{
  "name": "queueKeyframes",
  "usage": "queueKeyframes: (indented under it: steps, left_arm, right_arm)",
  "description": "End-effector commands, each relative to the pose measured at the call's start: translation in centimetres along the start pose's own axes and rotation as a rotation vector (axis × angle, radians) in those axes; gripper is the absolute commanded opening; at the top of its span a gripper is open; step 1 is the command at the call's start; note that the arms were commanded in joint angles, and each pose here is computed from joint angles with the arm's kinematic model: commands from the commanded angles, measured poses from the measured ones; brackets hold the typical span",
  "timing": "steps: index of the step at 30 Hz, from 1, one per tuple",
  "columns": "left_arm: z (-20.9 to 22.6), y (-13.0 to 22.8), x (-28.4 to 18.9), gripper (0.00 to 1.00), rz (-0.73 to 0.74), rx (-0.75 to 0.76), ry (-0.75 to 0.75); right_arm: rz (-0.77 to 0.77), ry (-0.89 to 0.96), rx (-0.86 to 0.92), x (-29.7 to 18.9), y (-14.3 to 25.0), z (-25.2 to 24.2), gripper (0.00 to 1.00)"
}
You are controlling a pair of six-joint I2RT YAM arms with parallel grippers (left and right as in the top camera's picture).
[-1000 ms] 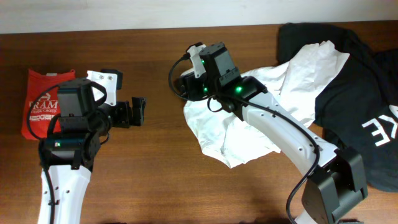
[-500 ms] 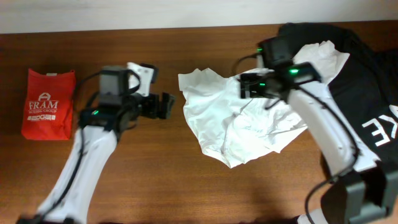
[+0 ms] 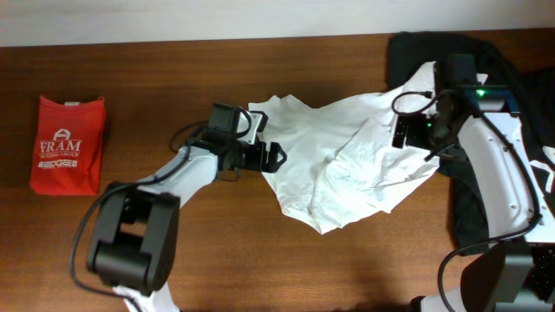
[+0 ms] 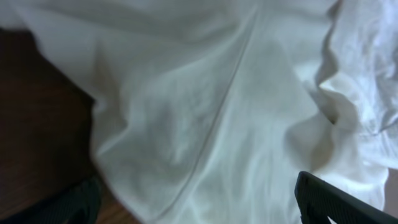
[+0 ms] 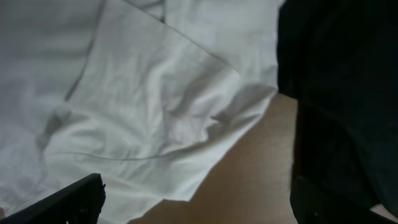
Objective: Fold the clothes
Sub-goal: 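Grasp the T-shirt's left edge with the left gripper, pull it left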
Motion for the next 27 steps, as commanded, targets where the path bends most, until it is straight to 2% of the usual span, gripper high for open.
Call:
queueKeyframes:
  steps: [1,2,4,5,6,9,13,18,21,22,23,24,25,27]
  left_arm:
    - [0.0,0.4,2.3,0.98,0.019,-0.109,0.027]
    - [0.0,0.6,2.8,0.83,0.022,-0.114,0.031]
    - [-0.4,0.7,3.4,0.43,0.024,-0.101,0.040]
    - [-0.6,0.6,3.4,0.10,0.016,-0.092,0.039]
    - [-0.6,0.3,3.4,0.00,0.001,-0.085,0.043]
    - [0.1,-1.4,2.6,0.00,-0.064,-0.079,0.019]
    - [3.5,-5.3,-0.7,0.01,-0.180,-0.128,-0.052]
    - [10.6,-10.7,-8.4,0.00,-0.366,-0.230,-0.154]
    - [14.1,-11.6,-12.2,0.00,-0.432,-0.285,-0.208]
    - [15.1,-11.6,-13.2,0.01,-0.444,-0.302,-0.222]
    - [16.2,-11.4,-14.1,0.28,-0.454,-0.327,-0.239]
    - [17.0,-11.1,-14.7,0.66,-0.459,-0.343,-0.247]
    - [17.8,-10.7,-15.3,0.99,-0.461,-0.363,-0.249]
    - [18.4,-10.2,-15.9,0.99,-0.457,-0.381,-0.221]
  right_arm:
    - [-0.005,0.022,0.036,-0.5,0.0,-1.1,0.99]
    - [-0.004,0.023,0.040,-0.5,0.0,-1.3,0.99]
    - [-0.003,0.024,0.042,-0.5,0.0,-1.3,0.99]
    - [-0.003,0.024,0.042,-0.5,0.0,-1.3,0.99]
    - [-0.004,0.023,0.042,-0.5,0.0,-1.3,0.99]
    - [-0.004,0.023,0.041,-0.5,0.0,-1.3,0.99]
    - [0.005,0.022,0.041,-0.5,0.1,-1.3,0.99]
    - [0.023,0.026,0.040,-0.5,0.4,-1.4,0.99]
    - [0.023,0.026,0.039,-0.5,0.4,-1.4,0.99]
    - [0.023,0.026,0.039,-0.5,0.4,-1.4,0.99]
    - [0.022,0.026,0.039,-0.5,0.4,-1.3,0.99]
    - [0.023,0.026,0.038,-0.5,0.4,-1.3,0.99]
    - [0.023,0.026,0.038,-0.5,0.4,-1.3,0.99]
    - [0.023,0.026,0.038,-0.5,0.4,-1.3,0.99]
Point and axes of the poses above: each gripper's point midway between its finger pads, its own x axis out along the fingers, its own z axis along the line the jaws close on, y = z × x, the point moved 8 cm from there along -x, back along the fingers, and after that the axes turned 3 degrees about x, right-handed, at the moved point
